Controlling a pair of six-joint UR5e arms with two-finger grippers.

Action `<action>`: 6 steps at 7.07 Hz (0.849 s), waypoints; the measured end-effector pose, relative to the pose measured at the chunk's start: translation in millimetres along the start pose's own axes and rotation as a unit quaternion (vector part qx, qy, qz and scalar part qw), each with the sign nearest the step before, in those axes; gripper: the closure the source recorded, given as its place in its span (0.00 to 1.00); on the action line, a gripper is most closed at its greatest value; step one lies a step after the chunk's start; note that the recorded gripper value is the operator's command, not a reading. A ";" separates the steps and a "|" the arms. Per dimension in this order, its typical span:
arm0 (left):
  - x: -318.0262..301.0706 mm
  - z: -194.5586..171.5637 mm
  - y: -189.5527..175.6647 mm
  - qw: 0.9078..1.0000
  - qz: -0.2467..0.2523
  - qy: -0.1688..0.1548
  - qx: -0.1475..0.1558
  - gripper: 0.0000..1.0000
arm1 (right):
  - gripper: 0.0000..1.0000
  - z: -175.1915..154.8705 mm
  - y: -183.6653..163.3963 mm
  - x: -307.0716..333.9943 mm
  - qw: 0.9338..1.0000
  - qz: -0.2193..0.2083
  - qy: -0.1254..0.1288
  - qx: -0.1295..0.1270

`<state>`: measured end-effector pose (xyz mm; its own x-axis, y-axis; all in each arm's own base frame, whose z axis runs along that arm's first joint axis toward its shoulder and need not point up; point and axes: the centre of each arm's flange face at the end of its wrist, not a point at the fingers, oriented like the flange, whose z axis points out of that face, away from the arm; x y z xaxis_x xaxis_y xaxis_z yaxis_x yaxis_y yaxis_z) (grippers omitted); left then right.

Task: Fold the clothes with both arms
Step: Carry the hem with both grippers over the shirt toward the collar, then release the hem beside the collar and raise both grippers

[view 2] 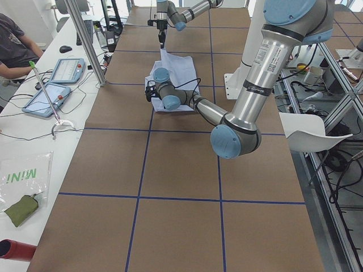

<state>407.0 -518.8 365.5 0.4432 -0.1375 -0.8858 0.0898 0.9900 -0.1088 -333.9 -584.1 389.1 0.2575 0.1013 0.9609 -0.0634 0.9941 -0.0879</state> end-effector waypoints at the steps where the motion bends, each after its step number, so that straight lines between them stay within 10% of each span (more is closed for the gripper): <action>1: -1.2 1.6 -1.0 1.000 0.000 0.000 0.000 1.00 | 1.00 2.7 -1.7 -0.1 1.000 0.001 0.002 0.001; 5: 3.5 0.6 -1.4 1.000 -0.001 0.003 0.000 1.00 | 1.00 9.5 0.2 -3.7 1.000 0.000 0.002 -0.003; 6: 4.4 0.4 -1.4 1.000 -0.001 0.003 0.000 0.41 | 0.39 10.2 0.5 -3.6 1.000 0.000 0.003 -0.003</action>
<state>409.1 -520.8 361.9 0.4377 -0.1394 -0.8883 0.0899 0.9897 -0.1111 -344.6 -584.4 388.3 0.2624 0.1013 0.9596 -0.0582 0.9943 -0.0891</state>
